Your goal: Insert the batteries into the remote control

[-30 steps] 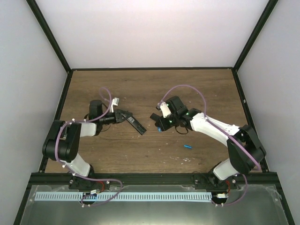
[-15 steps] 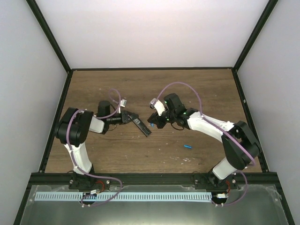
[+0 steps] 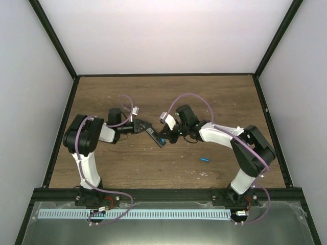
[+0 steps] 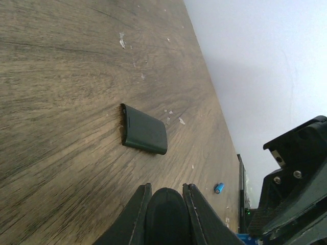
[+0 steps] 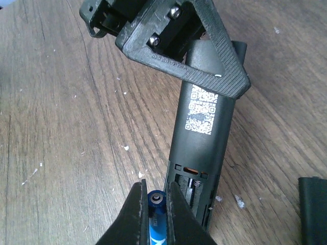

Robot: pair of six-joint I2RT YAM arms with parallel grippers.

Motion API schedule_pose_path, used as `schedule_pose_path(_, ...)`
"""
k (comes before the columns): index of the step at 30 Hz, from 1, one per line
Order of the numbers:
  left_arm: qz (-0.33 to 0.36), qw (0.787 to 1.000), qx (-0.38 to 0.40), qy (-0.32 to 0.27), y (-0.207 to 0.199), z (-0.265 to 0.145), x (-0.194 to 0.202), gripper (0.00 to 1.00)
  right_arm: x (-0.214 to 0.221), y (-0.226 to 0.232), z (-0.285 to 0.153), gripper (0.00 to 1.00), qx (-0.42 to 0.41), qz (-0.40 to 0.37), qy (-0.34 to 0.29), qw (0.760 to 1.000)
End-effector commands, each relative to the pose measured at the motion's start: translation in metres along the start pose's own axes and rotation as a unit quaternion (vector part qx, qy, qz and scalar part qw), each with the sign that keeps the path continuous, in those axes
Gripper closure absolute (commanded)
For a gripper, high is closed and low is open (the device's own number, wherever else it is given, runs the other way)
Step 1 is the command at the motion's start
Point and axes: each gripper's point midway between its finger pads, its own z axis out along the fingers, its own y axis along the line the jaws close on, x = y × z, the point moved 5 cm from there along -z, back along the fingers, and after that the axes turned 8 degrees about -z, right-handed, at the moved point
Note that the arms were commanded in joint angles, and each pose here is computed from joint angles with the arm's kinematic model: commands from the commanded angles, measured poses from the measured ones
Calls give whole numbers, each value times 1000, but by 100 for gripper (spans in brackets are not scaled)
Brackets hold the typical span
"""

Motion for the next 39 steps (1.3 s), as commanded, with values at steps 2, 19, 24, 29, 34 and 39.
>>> schedule_pose_path(2, 13, 1000, -18, 2, 18, 4, 7, 100, -1, 5, 10, 99, -21, -29, -18, 999)
schedule_pose_path(19, 6, 1000, -23, 6, 24, 4, 11, 100, 16, 2, 27, 99, 19, -59, -34, 998)
schedule_pose_path(24, 7, 1000, -23, 7, 24, 4, 11, 100, 17, 1, 32, 99, 11, -56, -37, 998)
schedule_pose_path(29, 8, 1000, -24, 9, 23, 5, 11, 100, 18, 0, 35, 99, 6, -58, -37, 998)
schedule_pose_path(34, 9, 1000, -24, 9, 21, 4, 11, 100, 23, 0, 38, 99, 3, -55, -32, 998)
schedule_pose_path(39, 9, 1000, -24, 8, 21, 3, 11, 100, 28, 1, 38, 99, 5, -53, -29, 998)
